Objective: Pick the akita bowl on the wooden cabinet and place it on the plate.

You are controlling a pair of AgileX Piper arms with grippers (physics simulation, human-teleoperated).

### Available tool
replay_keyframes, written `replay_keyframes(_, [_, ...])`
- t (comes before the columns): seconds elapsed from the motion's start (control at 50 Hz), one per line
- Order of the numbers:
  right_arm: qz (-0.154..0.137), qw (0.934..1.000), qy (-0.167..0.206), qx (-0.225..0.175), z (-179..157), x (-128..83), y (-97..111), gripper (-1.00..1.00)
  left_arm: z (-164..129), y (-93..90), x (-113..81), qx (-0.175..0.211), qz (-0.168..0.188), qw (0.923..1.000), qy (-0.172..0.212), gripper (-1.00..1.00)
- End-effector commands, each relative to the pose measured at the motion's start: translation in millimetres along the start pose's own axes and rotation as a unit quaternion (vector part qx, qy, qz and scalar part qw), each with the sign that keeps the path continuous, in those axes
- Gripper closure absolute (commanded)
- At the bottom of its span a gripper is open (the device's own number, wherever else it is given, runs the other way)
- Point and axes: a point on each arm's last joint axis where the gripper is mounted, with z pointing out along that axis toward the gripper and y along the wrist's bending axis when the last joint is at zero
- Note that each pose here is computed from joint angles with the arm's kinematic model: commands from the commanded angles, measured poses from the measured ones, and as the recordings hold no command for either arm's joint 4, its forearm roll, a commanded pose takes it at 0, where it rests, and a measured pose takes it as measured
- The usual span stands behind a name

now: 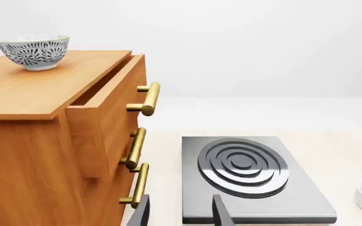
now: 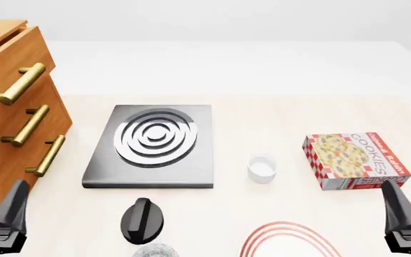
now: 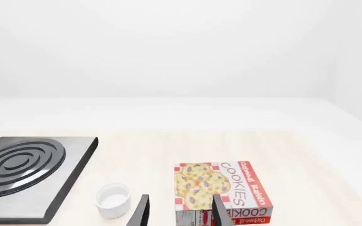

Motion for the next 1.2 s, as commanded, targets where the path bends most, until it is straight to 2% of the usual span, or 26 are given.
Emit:
replay_keyframes(0.02, [0.000,1.0000,0.001,0.000,0.2,-0.8,0.0,-1.00,-0.2,-0.5,-3.0,0.005,0.002,1.0000,-0.002,-1.00])
replay_keyframes(0.26, [0.000,1.0000,0.000,0.000,0.1,-0.4,0.0,-1.00,-0.8,-1.5,-9.2,0.014,0.002,0.9999,-0.009,-1.00])
replay_keyframes(0.56, [0.000,1.0000,0.001,0.000,0.1,-0.1,0.0,-1.00,-2.1,-0.8,-35.0,0.009,-0.006,0.9999,0.001,-1.00])
replay_keyframes(0.84, [0.001,1.0000,0.001,0.000,0.1,-0.1,0.0,-1.00,-12.8,-2.3,-82.4,0.035,-0.004,0.9993,-0.012,-1.00])
replay_keyframes(1.0, [0.000,1.0000,0.000,0.000,0.1,0.0,0.0,-1.00,-2.0,-4.2,-109.3,0.051,-0.003,0.9986,-0.013,-1.00])
replay_keyframes(1.2, [0.000,1.0000,0.001,0.000,0.1,-0.1,0.0,-1.00,-9.0,-3.5,-153.3,0.059,0.003,0.9979,-0.028,-1.00])
